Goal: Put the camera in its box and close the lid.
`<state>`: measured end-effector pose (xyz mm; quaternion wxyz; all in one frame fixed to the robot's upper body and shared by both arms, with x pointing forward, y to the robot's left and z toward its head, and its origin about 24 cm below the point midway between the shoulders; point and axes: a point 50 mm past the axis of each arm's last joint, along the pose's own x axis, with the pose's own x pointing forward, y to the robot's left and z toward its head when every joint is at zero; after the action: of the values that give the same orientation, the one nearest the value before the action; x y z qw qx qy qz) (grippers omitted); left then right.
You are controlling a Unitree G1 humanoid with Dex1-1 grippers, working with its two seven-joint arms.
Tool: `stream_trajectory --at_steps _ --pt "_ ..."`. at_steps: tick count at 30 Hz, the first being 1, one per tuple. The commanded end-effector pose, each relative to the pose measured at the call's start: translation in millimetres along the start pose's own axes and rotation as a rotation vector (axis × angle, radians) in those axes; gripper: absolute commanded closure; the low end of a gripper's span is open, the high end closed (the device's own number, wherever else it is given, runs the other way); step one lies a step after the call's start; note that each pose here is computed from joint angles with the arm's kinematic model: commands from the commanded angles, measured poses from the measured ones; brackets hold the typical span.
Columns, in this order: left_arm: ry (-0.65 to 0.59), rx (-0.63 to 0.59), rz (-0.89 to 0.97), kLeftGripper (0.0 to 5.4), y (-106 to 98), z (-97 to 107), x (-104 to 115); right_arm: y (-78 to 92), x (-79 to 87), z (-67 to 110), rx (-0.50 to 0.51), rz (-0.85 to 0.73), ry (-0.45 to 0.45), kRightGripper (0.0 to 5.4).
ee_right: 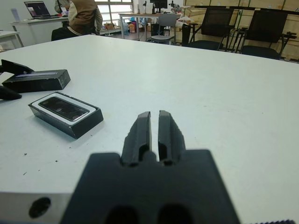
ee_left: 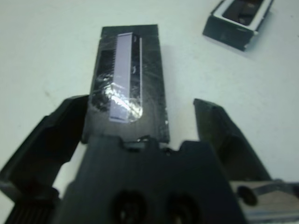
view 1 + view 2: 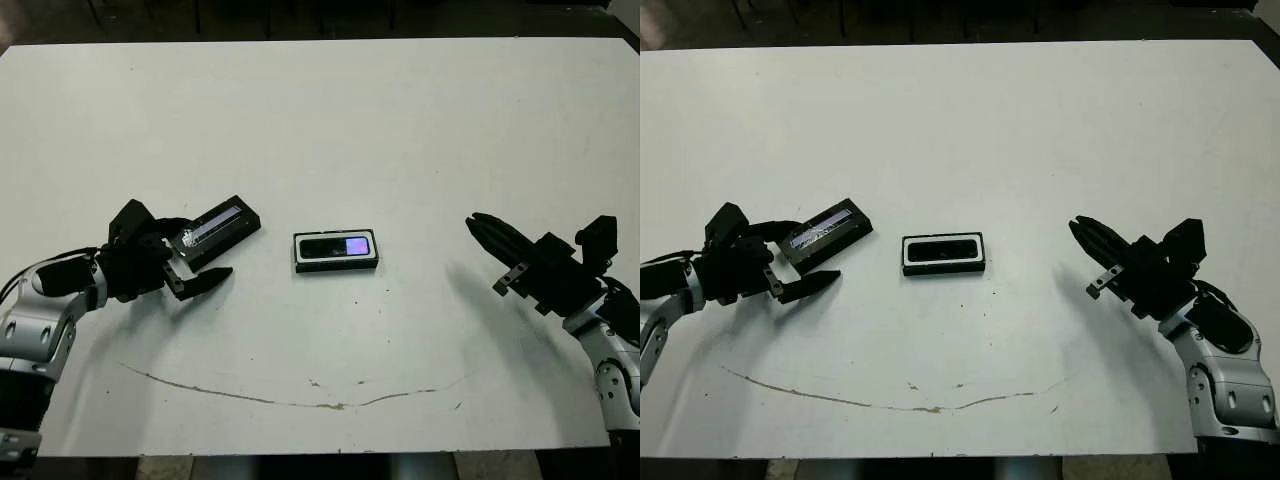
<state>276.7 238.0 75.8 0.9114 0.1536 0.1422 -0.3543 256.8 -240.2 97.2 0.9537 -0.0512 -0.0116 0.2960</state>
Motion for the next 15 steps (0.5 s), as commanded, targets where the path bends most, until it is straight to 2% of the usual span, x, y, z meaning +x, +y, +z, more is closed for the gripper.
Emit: stream_trajectory --at_steps 1,8,15 --pt "0.045 -0.030 0.047 1.35 -4.3 -14.3 -3.0 -2.7 -4.5 -4.7 0.012 -0.007 0.026 5.40" --pt "0.007 -0.101 0.125 2.57 -7.8 -19.5 -3.7 -4.3 -3.9 -5.7 0.013 0.000 0.023 5.40" --pt "-0.063 -0.085 0.159 2.62 -13.5 -9.6 -2.5 -3.2 -3.8 -5.3 0.005 0.004 0.039 5.40"
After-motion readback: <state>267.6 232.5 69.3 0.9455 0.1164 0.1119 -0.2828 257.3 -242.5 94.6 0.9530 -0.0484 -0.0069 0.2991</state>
